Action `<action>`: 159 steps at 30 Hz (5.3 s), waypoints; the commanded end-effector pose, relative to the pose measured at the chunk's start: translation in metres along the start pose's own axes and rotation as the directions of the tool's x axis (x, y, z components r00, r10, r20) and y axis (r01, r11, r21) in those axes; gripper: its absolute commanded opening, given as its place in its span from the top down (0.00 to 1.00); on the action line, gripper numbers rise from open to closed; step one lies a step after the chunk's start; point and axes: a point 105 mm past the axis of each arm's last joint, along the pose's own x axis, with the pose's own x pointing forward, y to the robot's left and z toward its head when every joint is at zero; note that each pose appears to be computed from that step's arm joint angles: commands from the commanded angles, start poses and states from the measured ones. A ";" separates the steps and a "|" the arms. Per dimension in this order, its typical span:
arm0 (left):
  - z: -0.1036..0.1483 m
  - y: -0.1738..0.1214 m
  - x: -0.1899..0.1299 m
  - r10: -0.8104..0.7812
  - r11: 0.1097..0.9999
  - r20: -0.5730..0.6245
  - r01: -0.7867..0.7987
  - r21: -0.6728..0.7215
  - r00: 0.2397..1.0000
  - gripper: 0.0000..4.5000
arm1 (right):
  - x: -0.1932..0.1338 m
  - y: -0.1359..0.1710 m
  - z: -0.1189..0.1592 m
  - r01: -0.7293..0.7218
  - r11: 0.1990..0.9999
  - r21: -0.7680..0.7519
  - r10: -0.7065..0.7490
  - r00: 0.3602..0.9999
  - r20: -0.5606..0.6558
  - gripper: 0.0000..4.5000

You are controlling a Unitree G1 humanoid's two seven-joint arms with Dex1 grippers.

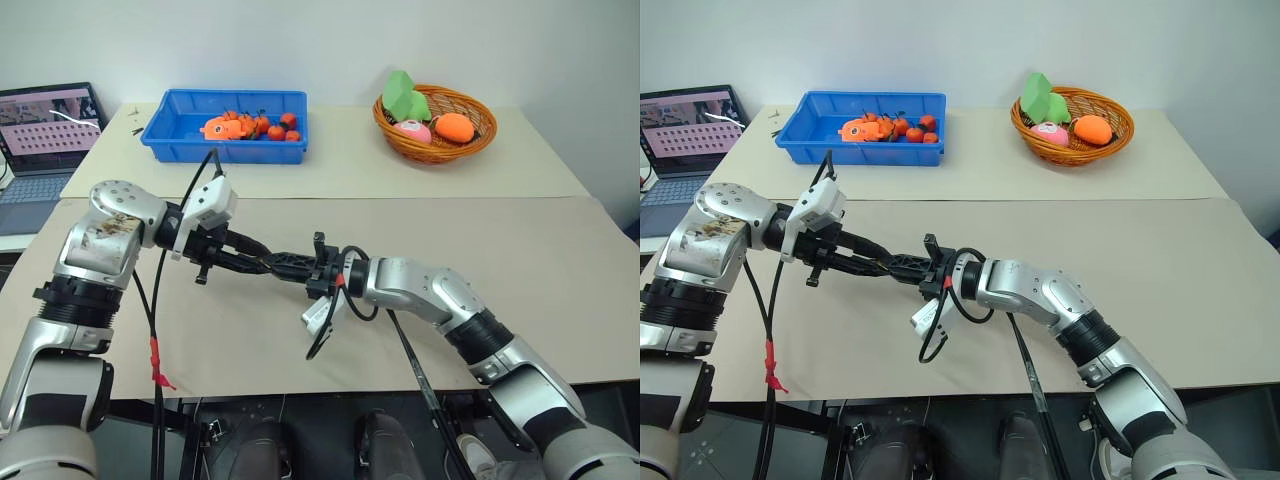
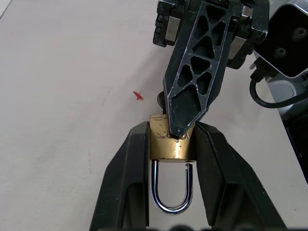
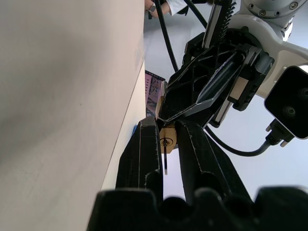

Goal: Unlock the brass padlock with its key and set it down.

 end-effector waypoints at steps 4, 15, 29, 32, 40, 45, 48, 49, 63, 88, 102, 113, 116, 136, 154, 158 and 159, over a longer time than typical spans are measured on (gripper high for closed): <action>0.016 0.002 -0.008 0.027 0.997 0.033 -0.029 0.070 0.999 0.81 | 0.002 -0.017 0.000 0.061 0.998 -0.004 -0.061 0.998 0.006 0.98; 0.018 0.000 -0.009 0.012 0.997 0.043 -0.015 0.079 0.999 0.03 | 0.001 -0.016 0.001 0.060 0.998 0.003 -0.060 0.998 0.007 0.98; 0.015 0.026 -0.075 0.309 0.886 0.306 -0.156 -0.436 0.901 0.01 | -0.013 -0.017 -0.016 0.082 0.996 0.040 -0.077 0.991 -0.105 0.98; -0.018 0.019 -0.073 0.348 0.807 0.275 -0.137 -0.575 0.896 0.01 | -0.017 -0.019 -0.020 0.099 0.994 0.052 -0.091 0.986 -0.143 0.98; -0.051 0.000 -0.021 0.334 0.629 0.357 0.075 -0.774 0.872 0.38 | -0.021 -0.027 -0.020 0.122 0.991 0.054 -0.110 0.977 -0.182 0.98; -0.045 -0.006 0.001 0.291 0.618 0.406 0.153 -0.771 0.867 0.75 | -0.020 -0.021 -0.012 0.109 0.992 0.071 -0.096 0.981 -0.170 0.98; -0.039 -0.011 0.007 0.243 0.639 0.409 0.172 -0.750 0.879 0.99 | -0.020 -0.021 -0.012 0.107 0.992 0.073 -0.094 0.981 -0.172 0.98; -0.037 -0.014 0.008 0.220 0.648 0.407 0.179 -0.740 0.887 0.99 | -0.020 -0.021 -0.012 0.106 0.992 0.073 -0.092 0.981 -0.173 0.98; -0.040 -0.001 -0.004 0.249 0.694 0.356 0.090 -0.714 0.901 0.99 | -0.021 -0.020 -0.009 0.104 0.993 0.064 -0.093 0.984 -0.153 0.98; -0.014 -0.001 0.000 0.198 0.740 0.389 0.123 -0.662 0.900 0.99 | -0.017 -0.006 0.002 0.063 0.992 0.105 -0.054 0.994 -0.092 0.98; -0.013 0.003 -0.001 0.221 0.741 0.383 0.101 -0.664 0.897 0.99 | -0.020 0.008 -0.012 0.038 0.992 0.118 -0.022 0.991 -0.132 0.98; -0.013 0.006 -0.002 0.235 0.744 0.372 0.080 -0.664 0.898 0.99 | -0.017 -0.004 -0.019 0.069 0.993 0.100 -0.054 0.988 -0.147 0.98; -0.012 0.006 -0.002 0.232 0.745 0.373 0.082 -0.662 0.898 0.99 | -0.017 -0.004 -0.019 0.071 0.993 0.099 -0.056 0.987 -0.148 0.98; -0.028 0.010 0.008 0.303 0.734 0.313 -0.011 -0.679 0.900 0.99 | -0.022 -0.023 -0.029 0.132 0.987 0.089 -0.111 0.972 -0.208 0.98; -0.005 -0.008 0.037 0.312 0.743 0.387 0.032 -0.669 0.868 0.99 | -0.022 0.006 -0.036 0.043 0.995 0.092 -0.015 0.957 -0.291 0.98; -0.004 -0.005 0.035 0.319 0.745 0.385 0.022 -0.667 0.866 0.99 | -0.026 0.010 -0.038 0.030 0.995 0.096 0.000 0.955 -0.298 0.98; -0.004 -0.005 0.034 0.320 0.746 0.384 0.019 -0.666 0.866 0.99 | -0.026 0.011 -0.038 0.028 0.995 0.097 0.003 0.954 -0.300 0.98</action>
